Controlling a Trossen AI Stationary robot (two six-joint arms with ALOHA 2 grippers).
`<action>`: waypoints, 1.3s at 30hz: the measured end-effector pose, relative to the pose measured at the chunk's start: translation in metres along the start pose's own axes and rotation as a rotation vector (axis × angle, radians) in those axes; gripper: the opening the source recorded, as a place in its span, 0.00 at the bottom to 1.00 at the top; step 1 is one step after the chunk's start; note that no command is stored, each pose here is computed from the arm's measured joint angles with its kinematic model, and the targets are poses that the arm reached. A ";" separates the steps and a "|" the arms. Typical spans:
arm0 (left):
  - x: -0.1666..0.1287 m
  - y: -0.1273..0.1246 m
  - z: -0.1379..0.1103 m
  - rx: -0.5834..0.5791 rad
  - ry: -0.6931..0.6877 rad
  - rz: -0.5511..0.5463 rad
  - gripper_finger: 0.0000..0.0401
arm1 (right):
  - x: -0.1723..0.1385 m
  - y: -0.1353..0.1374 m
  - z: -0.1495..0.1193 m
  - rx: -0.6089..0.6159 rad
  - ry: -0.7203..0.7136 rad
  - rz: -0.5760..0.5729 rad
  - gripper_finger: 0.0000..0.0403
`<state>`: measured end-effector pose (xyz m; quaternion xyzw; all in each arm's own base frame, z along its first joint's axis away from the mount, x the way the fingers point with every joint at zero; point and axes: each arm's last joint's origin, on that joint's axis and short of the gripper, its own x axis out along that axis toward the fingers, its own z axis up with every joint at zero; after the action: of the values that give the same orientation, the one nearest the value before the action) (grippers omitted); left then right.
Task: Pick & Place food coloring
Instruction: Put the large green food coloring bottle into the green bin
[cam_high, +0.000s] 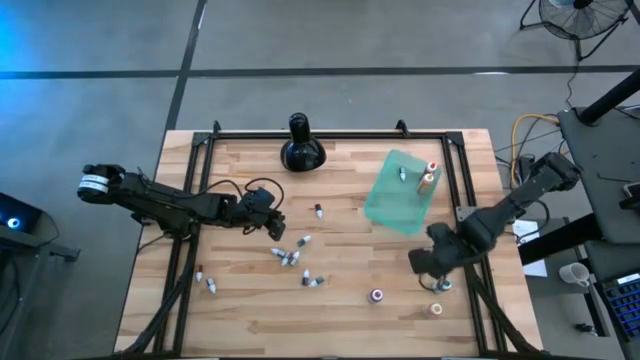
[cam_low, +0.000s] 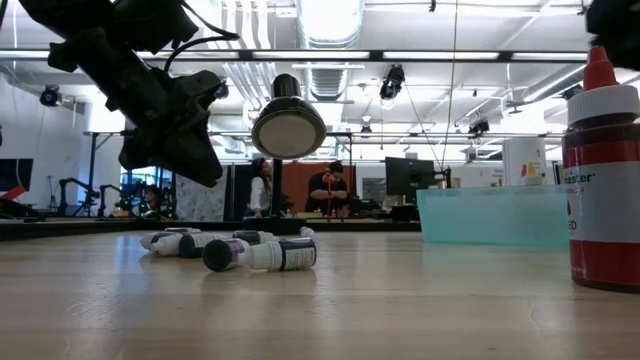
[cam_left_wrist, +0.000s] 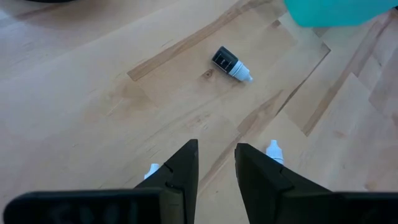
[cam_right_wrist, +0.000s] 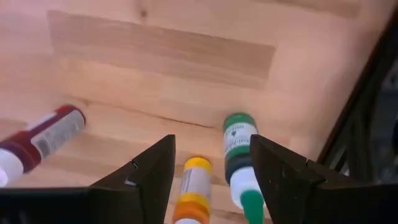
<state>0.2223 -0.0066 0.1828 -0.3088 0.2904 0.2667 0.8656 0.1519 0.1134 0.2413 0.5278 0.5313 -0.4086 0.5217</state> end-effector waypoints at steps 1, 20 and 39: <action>0.000 0.000 0.000 0.000 0.000 0.000 0.20 | 0.000 -0.003 -0.005 0.032 -0.007 0.001 0.50; 0.000 0.000 0.000 0.020 0.001 0.000 0.20 | 0.002 -0.015 -0.022 0.063 0.121 -0.105 0.50; 0.000 0.000 0.000 0.033 0.000 0.000 0.20 | 0.023 -0.001 -0.032 0.005 0.112 -0.154 0.50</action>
<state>0.2223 -0.0064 0.1828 -0.2945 0.2946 0.2620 0.8706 0.1489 0.1477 0.2226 0.5087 0.5977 -0.4185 0.4571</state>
